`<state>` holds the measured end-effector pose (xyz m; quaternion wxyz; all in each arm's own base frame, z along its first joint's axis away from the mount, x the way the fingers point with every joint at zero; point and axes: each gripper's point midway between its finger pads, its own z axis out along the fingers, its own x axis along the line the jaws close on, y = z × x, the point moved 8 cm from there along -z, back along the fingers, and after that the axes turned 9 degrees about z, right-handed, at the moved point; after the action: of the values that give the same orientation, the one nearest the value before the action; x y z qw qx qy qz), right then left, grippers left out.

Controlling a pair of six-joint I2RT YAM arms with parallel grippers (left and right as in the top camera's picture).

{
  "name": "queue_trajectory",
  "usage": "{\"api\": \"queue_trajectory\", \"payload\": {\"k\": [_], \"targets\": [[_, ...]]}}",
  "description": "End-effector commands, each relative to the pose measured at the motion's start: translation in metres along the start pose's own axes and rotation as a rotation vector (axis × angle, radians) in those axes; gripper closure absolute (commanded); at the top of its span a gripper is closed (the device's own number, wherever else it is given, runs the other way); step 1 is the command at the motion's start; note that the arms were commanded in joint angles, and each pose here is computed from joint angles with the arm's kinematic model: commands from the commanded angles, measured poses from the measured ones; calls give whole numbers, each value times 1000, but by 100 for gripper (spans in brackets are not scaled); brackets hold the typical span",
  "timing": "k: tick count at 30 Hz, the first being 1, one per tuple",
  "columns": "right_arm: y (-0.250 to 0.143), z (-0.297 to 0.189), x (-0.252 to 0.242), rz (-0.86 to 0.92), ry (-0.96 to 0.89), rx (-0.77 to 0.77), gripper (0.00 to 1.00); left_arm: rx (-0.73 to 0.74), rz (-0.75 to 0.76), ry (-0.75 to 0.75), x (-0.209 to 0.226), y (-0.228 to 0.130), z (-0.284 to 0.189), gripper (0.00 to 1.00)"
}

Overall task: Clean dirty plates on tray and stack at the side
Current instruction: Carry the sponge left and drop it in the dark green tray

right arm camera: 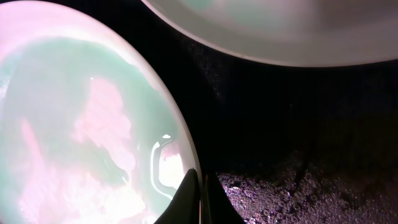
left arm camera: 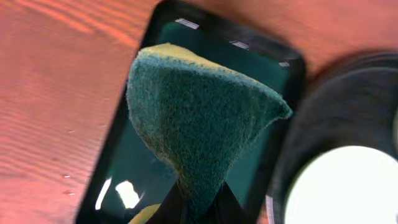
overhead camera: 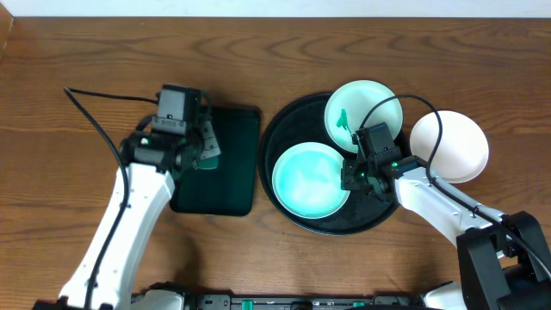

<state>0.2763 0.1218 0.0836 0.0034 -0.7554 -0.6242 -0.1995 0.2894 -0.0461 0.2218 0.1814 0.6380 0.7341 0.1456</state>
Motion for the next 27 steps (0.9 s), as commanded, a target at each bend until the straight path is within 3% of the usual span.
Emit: {"api": "queue_trajectory", "payload": {"k": [1,11,19,22,27], "targets": [[-3,2,1,-5,8,14,99,89,41,48,5,-5,23,92],[-3,2,1,-5,8,14,99,331,119,105,8,-26,95,92],[-3,2,1,-4,7,14,99,363,125,112,8,-29,110,92],[-3,2,1,-4,7,14,99,360,125,111,8,-29,110,78],[-3,2,1,-5,7,14,98,345,124,107,7,-25,106,73]]}}
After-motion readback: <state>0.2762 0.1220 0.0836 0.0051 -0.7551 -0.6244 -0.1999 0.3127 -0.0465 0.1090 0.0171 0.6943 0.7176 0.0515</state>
